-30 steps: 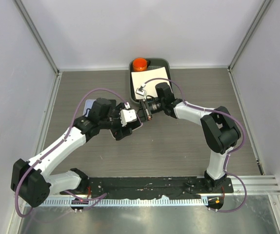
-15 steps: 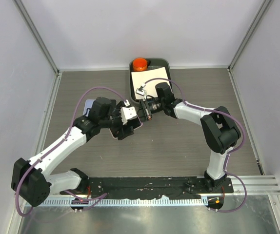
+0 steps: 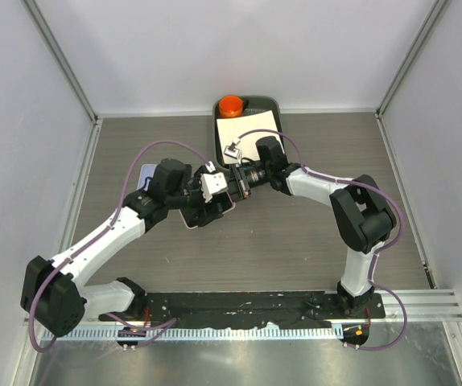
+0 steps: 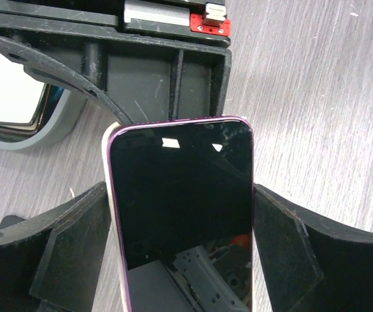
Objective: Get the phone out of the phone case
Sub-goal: Remove the phone case from the phone.
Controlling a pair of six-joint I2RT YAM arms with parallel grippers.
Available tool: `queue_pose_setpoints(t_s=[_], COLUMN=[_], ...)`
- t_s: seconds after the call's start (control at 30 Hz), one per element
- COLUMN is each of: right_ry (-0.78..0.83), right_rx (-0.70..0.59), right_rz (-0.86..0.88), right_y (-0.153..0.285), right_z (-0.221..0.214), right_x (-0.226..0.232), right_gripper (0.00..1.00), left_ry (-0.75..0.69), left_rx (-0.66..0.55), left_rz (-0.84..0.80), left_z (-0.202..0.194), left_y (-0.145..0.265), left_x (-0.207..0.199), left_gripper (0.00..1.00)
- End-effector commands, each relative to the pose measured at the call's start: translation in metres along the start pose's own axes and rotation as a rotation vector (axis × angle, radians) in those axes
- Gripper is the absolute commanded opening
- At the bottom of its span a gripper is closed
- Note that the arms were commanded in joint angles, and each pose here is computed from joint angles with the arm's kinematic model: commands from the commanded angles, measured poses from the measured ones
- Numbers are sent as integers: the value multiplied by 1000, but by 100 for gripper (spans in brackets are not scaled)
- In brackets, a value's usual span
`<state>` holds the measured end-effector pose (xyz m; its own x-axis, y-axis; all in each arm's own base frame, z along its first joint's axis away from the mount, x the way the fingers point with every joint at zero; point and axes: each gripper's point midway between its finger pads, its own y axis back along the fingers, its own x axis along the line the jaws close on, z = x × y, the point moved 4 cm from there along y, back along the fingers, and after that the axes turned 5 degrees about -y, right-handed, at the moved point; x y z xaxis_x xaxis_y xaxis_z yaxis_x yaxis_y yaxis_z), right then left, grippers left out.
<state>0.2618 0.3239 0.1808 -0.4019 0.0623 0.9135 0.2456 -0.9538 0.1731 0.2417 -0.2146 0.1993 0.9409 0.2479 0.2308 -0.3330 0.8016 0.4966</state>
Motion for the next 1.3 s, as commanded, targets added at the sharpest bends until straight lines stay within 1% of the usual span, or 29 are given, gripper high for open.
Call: queue_pose_setpoints(t_s=[0.0, 0.03, 0.07, 0.1, 0.13, 0.2, 0.23, 0.3, 0.33, 0.4, 0.43, 0.47, 0.53, 0.57, 0.67, 0.7, 0.97, 1.0, 1.07, 1.1, 1.13, 1.17, 1.2, 1.27], right_ry=[96, 98, 99, 96, 99, 100, 97, 101, 105, 102, 96, 92, 88, 87, 95, 95, 112, 114, 109, 108, 102, 99, 98, 95], right_rx=[4, 4, 3, 4, 2, 1, 0, -10, -14, -25, -33, -39, -52, -56, -68, -70, -80, -82, -88, -97, -100, -112, -121, -136], right_rz=[64, 64, 64, 64, 63, 62, 59, 48, 44, 30, 22, 15, 5, 1, -13, -19, -46, -49, -59, -68, -75, -92, -101, -118], right_y=[0, 0, 0, 0, 0, 0, 0, 2, 3, 6, 9, 10, 14, 15, 19, 19, 21, 21, 22, 25, 25, 26, 29, 31], right_z=[15, 15, 15, 15, 16, 16, 16, 18, 19, 20, 22, 23, 24, 25, 27, 27, 27, 28, 28, 30, 30, 32, 33, 35], right_x=[26, 25, 26, 25, 25, 24, 23, 19, 18, 14, 9, 7, 2, 1, -2, -3, -5, -6, -8, -11, -12, -16, -17, -19], right_gripper=[1, 1, 1, 1, 1, 1, 1, 1, 1, 1, 1, 1, 1, 1, 1, 1, 1, 1, 1, 1, 1, 1, 1, 1], left_ry=[-28, -30, -30, -31, -32, -31, -30, -20, -15, 15, 19, 56, 80, 122, 168, 204, 319, 321, 371, 356, 407, 418, 398, 417], left_rx=[-60, -60, -61, -65, -65, -78, -86, -105, -116, -140, -171, -185, -233, -250, -313, -334, -419, -439, -462, -498, -510, -526, -561, -569], left_rz=[30, 30, 29, 25, 25, 14, 12, -7, -10, -22, -41, -46, -67, -64, -77, -77, -64, -59, -53, -51, -56, -58, -58, -56], left_z=[17, 17, 17, 18, 18, 21, 23, 27, 30, 35, 43, 46, 56, 60, 70, 74, 77, 78, 78, 83, 81, 82, 88, 86], left_y=[-2, -3, -3, -3, -2, -2, -1, 1, 2, 5, 8, 10, 15, 19, 27, 29, 37, 37, 41, 44, 46, 48, 52, 53], left_x=[9, 10, 10, 10, 10, 8, 7, 4, 3, 2, 1, 1, 0, 3, 7, 8, 19, 22, 26, 28, 29, 30, 32, 32], left_gripper=[81, 76, 66, 61, 45, 35, 26, 19, 13, 9, 5, 4, 1, 1, 0, 0, 0, 0, 0, 0, 0, 0, 0, 0])
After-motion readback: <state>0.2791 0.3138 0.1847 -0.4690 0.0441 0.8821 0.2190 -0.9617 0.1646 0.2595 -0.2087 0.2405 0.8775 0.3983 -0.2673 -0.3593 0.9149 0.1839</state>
